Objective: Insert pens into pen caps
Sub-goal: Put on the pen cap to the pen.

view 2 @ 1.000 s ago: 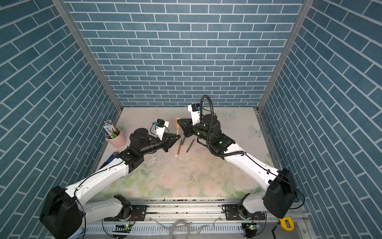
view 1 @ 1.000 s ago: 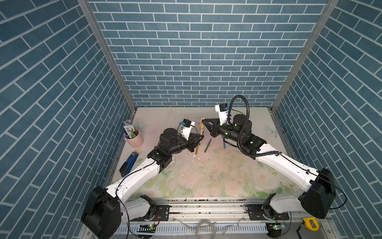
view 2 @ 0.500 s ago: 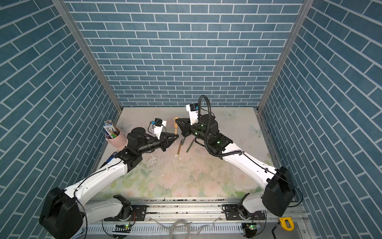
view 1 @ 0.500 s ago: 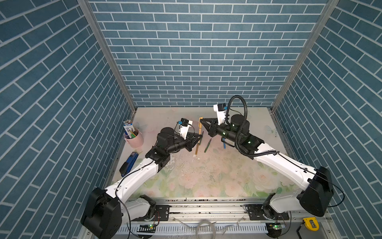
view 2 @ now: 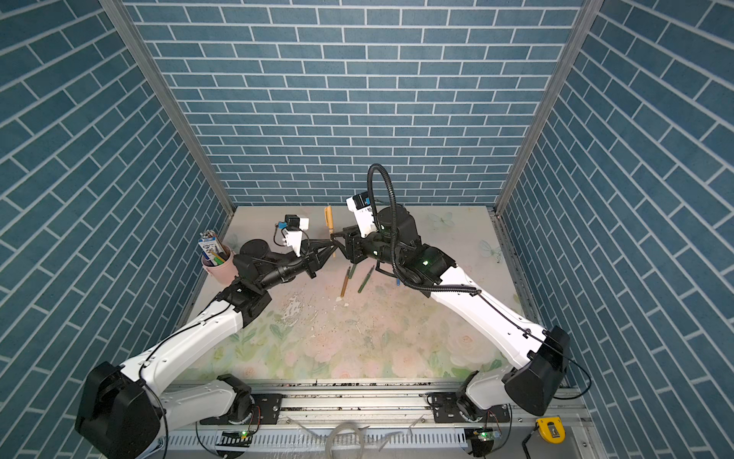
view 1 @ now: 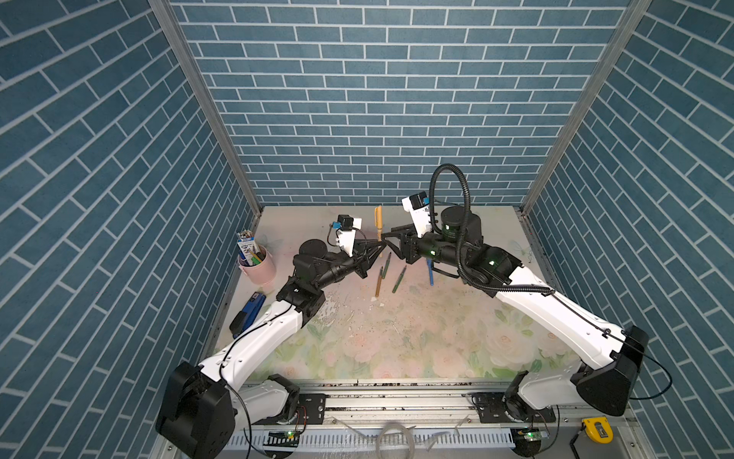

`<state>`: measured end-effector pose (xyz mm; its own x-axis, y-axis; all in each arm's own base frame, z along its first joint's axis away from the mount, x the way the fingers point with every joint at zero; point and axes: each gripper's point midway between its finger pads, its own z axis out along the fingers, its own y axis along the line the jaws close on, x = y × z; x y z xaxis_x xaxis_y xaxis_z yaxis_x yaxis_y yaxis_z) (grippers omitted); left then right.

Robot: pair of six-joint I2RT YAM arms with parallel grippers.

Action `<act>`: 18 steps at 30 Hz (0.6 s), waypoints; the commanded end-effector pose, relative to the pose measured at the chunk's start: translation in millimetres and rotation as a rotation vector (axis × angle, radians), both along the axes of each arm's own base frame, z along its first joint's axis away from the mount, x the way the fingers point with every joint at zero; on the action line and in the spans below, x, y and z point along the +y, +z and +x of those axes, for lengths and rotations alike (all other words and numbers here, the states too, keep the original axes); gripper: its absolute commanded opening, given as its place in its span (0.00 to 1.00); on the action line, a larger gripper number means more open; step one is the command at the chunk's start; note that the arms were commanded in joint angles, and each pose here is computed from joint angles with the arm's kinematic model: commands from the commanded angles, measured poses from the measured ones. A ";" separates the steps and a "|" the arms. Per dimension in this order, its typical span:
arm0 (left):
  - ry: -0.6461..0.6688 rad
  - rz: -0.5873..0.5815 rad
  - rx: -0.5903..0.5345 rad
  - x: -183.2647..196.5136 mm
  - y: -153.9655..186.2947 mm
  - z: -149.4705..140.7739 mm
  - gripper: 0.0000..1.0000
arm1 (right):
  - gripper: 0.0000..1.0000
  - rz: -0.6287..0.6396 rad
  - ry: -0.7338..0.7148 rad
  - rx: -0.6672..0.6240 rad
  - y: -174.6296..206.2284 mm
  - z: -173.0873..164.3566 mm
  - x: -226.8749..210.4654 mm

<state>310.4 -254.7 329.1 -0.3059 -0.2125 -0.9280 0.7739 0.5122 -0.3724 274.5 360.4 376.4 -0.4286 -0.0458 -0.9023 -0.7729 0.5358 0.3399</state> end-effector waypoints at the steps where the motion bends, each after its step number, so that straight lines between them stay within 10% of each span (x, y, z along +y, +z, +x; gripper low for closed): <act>1: 0.001 -0.018 -0.035 -1.4 13.5 2.4 0.00 | 0.45 -0.037 0.005 -0.073 21.5 -1.8 -6.3; 18: -0.025 -0.001 -0.030 -10.1 8.3 -2.6 0.00 | 0.40 -0.039 0.015 -0.064 34.6 33.0 24.4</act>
